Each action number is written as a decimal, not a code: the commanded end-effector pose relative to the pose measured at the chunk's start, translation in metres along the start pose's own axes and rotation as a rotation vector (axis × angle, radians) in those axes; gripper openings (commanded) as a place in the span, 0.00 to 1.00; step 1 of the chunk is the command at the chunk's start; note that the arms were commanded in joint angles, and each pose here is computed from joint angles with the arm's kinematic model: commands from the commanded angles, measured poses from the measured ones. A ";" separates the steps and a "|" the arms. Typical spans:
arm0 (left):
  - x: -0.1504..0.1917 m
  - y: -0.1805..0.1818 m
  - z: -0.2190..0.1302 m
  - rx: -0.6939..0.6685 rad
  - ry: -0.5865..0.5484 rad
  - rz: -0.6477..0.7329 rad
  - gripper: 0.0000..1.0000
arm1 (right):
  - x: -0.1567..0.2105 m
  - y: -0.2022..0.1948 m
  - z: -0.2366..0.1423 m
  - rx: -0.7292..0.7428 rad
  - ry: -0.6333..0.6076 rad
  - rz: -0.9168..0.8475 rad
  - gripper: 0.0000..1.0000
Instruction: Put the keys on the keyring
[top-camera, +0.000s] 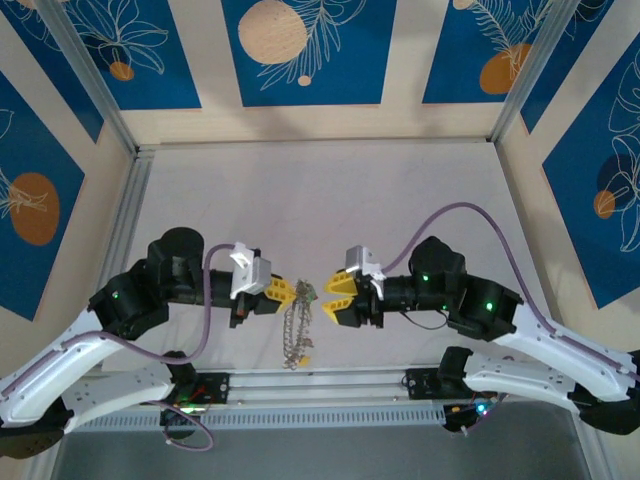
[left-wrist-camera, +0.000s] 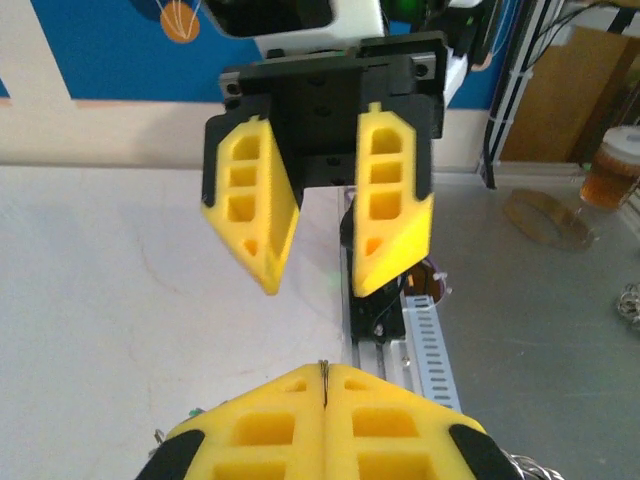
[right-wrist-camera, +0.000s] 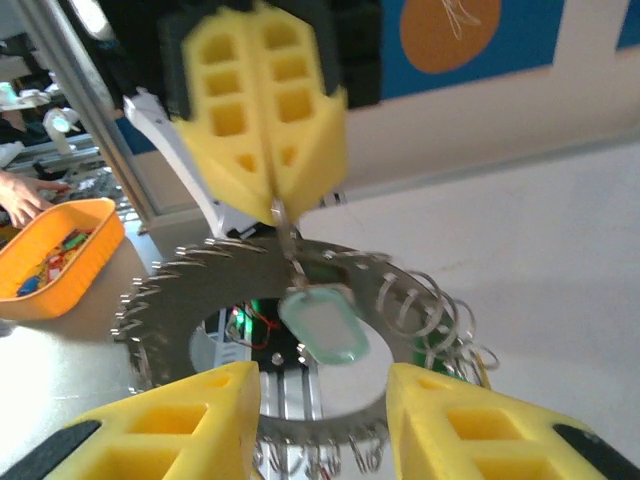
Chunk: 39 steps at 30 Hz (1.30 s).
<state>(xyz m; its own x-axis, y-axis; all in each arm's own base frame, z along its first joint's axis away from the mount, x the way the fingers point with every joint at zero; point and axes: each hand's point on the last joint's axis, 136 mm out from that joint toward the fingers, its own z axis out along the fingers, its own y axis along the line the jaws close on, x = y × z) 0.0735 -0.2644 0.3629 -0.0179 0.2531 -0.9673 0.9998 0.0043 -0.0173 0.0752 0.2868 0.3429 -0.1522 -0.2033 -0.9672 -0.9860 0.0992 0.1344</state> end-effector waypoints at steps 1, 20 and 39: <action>-0.025 -0.013 -0.003 0.067 -0.136 0.007 0.00 | -0.020 0.008 0.004 -0.014 -0.086 -0.103 0.40; -0.049 -0.020 -0.003 0.135 -0.344 0.030 0.00 | -0.034 0.018 0.022 -0.050 -0.130 -0.181 0.31; -0.052 -0.019 -0.002 0.145 -0.365 0.034 0.00 | -0.037 0.021 0.010 -0.043 -0.170 -0.220 0.00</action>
<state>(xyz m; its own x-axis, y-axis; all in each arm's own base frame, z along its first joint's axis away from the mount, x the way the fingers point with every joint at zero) 0.0632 -0.2792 0.3970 -0.0436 -0.0442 -0.9981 0.9935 -0.1069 -0.0387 0.0630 0.3091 0.3750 0.0467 -0.0712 -0.9964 -0.9984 0.0298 -0.0489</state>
